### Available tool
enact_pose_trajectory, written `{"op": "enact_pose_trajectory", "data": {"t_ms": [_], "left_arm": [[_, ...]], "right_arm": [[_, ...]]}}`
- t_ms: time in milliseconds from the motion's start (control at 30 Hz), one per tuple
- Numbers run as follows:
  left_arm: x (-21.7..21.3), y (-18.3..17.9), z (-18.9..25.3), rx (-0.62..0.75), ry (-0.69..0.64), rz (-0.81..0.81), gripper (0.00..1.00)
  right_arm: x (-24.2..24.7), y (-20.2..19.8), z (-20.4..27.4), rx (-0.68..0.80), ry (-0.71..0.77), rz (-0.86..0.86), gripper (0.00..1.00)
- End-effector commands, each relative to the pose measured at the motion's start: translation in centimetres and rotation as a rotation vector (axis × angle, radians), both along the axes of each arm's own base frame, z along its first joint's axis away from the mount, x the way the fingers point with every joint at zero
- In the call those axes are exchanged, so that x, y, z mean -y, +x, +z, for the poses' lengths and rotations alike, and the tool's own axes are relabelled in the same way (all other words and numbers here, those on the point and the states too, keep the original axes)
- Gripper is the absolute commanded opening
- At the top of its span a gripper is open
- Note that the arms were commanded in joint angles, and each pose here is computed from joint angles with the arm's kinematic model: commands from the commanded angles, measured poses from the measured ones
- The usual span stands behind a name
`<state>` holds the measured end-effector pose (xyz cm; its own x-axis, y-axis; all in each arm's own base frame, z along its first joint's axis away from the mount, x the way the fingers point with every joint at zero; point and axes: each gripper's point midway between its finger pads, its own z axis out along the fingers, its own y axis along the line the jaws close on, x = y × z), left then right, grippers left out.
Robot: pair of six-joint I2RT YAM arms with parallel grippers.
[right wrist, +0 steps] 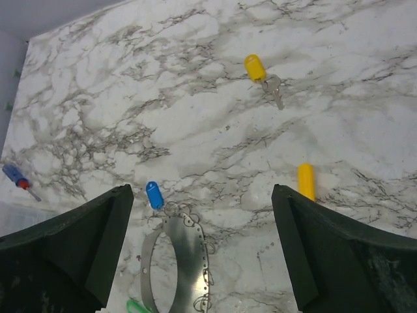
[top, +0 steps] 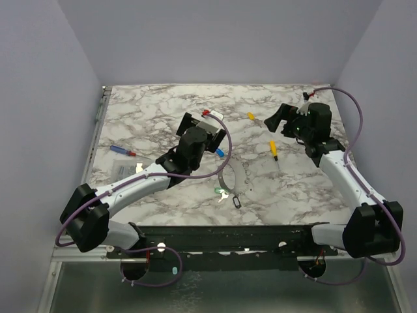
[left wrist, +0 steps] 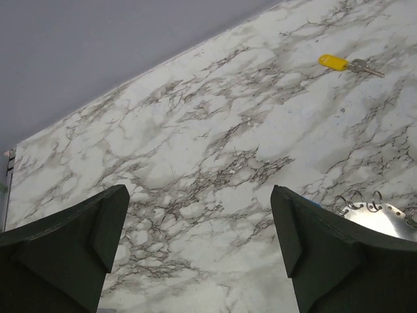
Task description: Put the keys on the keyring
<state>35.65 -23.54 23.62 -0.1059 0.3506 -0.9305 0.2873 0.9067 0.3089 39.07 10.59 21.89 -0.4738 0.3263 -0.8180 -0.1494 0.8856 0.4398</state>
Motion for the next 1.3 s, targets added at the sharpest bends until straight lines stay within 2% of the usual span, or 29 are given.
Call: {"op": "enact_pose_trajectory", "data": {"t_ms": [0,333,567,733,867,900,1133,1267], "left_arm": [[-0.4,-0.2,1.4,0.026,-0.001,0.021,0.99],[0.4,-0.2,0.2,-0.017,-0.017,0.018,0.98],[5.0,-0.3,-4.2,-0.213,-0.122,-0.077,0.93],[6.6,-0.5,-6.9,-0.31,-0.123,-0.106,0.85],[8.0,-0.9,-8.8,-0.39,-0.135,-0.146,0.63],[8.2,-0.9,-8.9,-0.403,-0.146,-0.153,0.61],[9.0,0.6,-10.2,-0.523,-0.27,-0.191,0.51],[9.7,1.1,-11.5,-0.58,-0.28,-0.202,0.48]], "right_arm": [[0.8,0.3,-1.6,-0.071,-0.044,-0.033,1.0],[-1.6,0.1,-3.5,-0.162,-0.157,0.033,1.0],[-2.9,-0.9,-6.3,-0.234,-0.223,0.05,1.0],[-4.5,-2.0,-7.3,-0.262,-0.193,0.125,1.0],[-5.3,-3.1,-7.4,-0.277,-0.149,0.151,1.0],[-5.4,-3.4,-7.4,-0.272,-0.138,0.149,1.0],[-4.8,-5.2,-7.8,-0.252,-0.095,0.116,1.0],[-4.6,-6.0,-8.1,-0.259,-0.095,0.118,1.0]]}}
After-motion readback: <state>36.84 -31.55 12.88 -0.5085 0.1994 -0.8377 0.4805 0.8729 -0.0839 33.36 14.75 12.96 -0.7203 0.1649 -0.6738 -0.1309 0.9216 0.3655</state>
